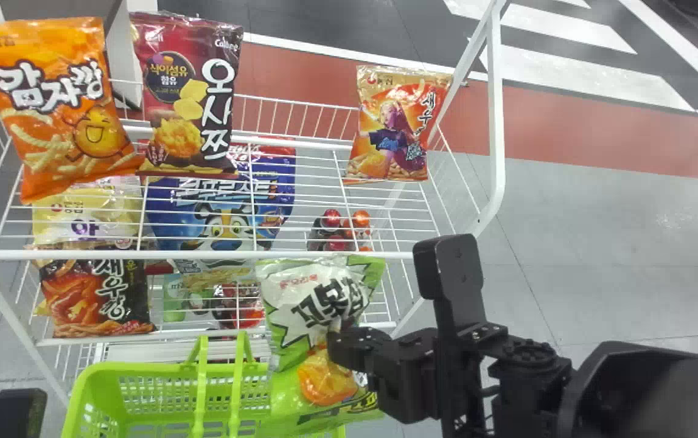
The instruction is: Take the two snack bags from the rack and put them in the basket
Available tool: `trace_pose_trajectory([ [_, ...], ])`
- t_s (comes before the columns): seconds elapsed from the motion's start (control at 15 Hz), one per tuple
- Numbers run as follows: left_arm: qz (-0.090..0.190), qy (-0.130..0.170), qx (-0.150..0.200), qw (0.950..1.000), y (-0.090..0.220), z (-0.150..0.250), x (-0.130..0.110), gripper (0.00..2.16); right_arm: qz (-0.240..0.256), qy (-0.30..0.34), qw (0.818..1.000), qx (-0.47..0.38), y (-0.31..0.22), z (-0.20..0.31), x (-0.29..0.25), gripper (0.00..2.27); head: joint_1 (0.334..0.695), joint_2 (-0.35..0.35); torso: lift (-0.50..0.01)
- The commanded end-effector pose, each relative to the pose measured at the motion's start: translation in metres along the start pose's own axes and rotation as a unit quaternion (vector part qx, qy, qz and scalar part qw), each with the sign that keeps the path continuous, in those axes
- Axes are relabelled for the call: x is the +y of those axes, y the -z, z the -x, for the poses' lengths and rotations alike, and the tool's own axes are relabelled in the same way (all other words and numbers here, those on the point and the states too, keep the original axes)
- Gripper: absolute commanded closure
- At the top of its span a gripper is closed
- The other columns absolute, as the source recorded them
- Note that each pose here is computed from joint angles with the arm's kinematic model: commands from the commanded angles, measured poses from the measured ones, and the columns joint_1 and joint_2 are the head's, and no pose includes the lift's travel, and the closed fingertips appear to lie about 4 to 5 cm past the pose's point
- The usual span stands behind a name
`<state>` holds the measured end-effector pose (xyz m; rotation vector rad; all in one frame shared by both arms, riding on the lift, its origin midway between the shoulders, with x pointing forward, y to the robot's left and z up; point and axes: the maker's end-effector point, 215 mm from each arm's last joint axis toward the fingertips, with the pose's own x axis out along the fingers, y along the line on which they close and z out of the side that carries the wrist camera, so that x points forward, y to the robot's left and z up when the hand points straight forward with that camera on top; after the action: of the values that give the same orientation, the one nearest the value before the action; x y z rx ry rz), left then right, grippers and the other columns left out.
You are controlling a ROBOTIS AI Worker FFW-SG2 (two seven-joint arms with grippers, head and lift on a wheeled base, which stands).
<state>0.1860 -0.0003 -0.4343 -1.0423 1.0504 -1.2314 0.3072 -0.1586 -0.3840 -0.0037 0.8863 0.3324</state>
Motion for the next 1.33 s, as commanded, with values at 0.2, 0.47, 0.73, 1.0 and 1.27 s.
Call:
trace_pose_trajectory([
  [0.2,-0.012,0.0,-0.005,0.9999,-0.004,-0.002,0.0,1.99,-0.019,-0.013,0.997,0.074,0.06,-0.021,0.022,2.24,0.695,-0.35,-0.011],
  [0.47,-0.02,0.002,-0.008,0.9998,-0.005,-0.004,0.001,1.99,-0.034,-0.034,0.989,0.143,0.116,-0.04,0.036,2.24,0.695,-0.35,-0.011],
  [0.73,-0.02,0.002,-0.007,0.9998,-0.004,-0.004,0.0,1.99,-0.044,-0.048,0.978,0.2,0.157,-0.064,0.043,2.24,0.695,-0.35,-0.011],
  [1.0,-0.021,0.002,-0.007,0.9997,-0.005,-0.004,-0.001,1.99,-0.066,-0.073,0.964,0.246,0.189,-0.083,0.047,2.06,0.695,-0.35,-0.011],
  [1.27,-0.021,0.003,-0.007,0.9997,-0.004,-0.003,-0.001,1.99,-0.068,-0.069,0.961,0.257,0.201,-0.084,0.039,0.15,0.695,-0.35,-0.011],
])
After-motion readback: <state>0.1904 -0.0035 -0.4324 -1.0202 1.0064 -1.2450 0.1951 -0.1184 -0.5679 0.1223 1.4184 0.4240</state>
